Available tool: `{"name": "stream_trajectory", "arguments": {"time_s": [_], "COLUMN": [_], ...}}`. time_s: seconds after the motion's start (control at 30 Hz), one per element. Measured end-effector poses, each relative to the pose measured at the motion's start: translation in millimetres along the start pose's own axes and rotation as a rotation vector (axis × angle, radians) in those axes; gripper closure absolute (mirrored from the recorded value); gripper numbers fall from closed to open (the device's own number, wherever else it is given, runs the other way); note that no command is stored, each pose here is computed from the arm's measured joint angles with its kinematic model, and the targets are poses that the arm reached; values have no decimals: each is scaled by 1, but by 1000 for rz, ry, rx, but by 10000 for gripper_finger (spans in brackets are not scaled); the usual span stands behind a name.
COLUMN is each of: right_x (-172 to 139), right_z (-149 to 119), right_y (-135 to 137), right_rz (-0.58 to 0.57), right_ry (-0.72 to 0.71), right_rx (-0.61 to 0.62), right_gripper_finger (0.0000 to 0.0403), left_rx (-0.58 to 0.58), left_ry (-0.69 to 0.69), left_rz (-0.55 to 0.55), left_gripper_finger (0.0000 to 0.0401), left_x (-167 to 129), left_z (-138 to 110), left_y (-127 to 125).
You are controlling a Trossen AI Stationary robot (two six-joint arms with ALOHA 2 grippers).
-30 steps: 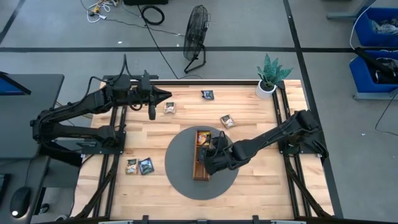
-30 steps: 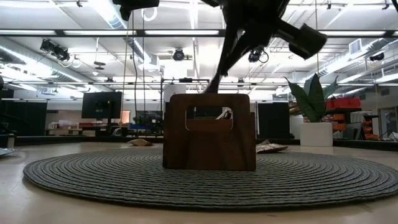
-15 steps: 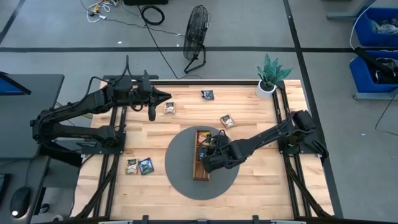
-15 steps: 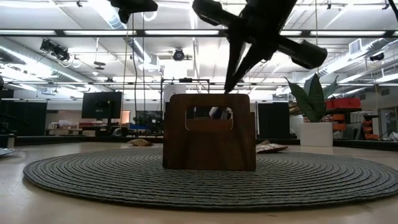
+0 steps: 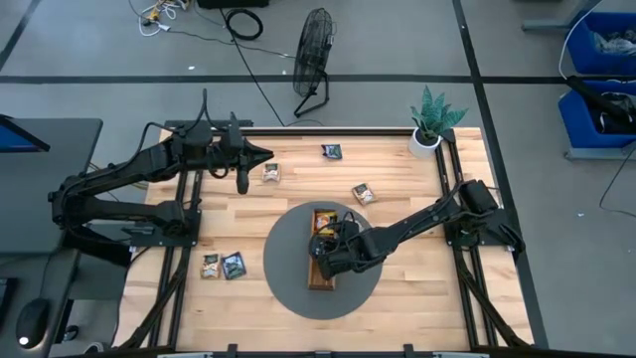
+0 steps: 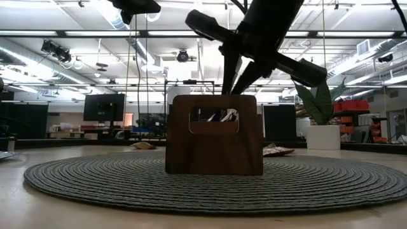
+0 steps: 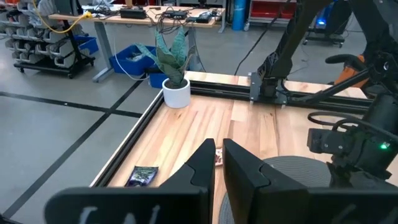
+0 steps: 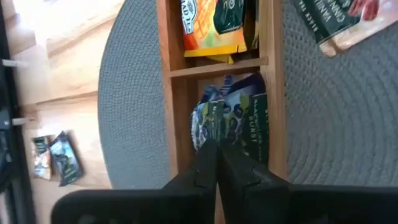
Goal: Pick & Place Tea
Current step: Put the purple tea bag into the middle section of the wooden organizer
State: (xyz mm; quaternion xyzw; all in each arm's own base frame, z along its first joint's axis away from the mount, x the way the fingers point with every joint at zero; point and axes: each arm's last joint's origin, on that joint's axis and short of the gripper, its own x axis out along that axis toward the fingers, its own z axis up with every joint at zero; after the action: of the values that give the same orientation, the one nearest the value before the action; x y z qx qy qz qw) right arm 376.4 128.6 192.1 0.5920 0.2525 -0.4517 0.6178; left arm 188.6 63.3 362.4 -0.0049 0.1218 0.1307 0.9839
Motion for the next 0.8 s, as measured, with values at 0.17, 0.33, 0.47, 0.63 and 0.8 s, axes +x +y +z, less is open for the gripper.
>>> {"name": "stream_trajectory", "arguments": {"time_s": [0.17, 0.33, 0.47, 0.63, 0.8], "right_x": [0, -1, -3, -12, -28], "right_z": [0, -1, -3, -2, 7], "right_y": [-1, -2, -2, -2, -2], "right_rz": [-6, -3, 1, 23, 36], "right_ry": [-2, -11, -7, -36, -94], "right_rx": [-1, -3, -7, -13, -55], "right_gripper_finger": [371, 346, 330, 317, 317], "left_rx": [0, 0, 0, 0, 1], "left_ry": [1, 2, 5, 5, 4], "left_rz": [0, 0, 0, 0, 0], "left_gripper_finger": [369, 369, 369, 369, 369], "left_x": [0, 0, 0, 0, 0], "left_z": [0, 0, 0, 0, 0], "left_y": [0, 0, 0, 0, 0]}}
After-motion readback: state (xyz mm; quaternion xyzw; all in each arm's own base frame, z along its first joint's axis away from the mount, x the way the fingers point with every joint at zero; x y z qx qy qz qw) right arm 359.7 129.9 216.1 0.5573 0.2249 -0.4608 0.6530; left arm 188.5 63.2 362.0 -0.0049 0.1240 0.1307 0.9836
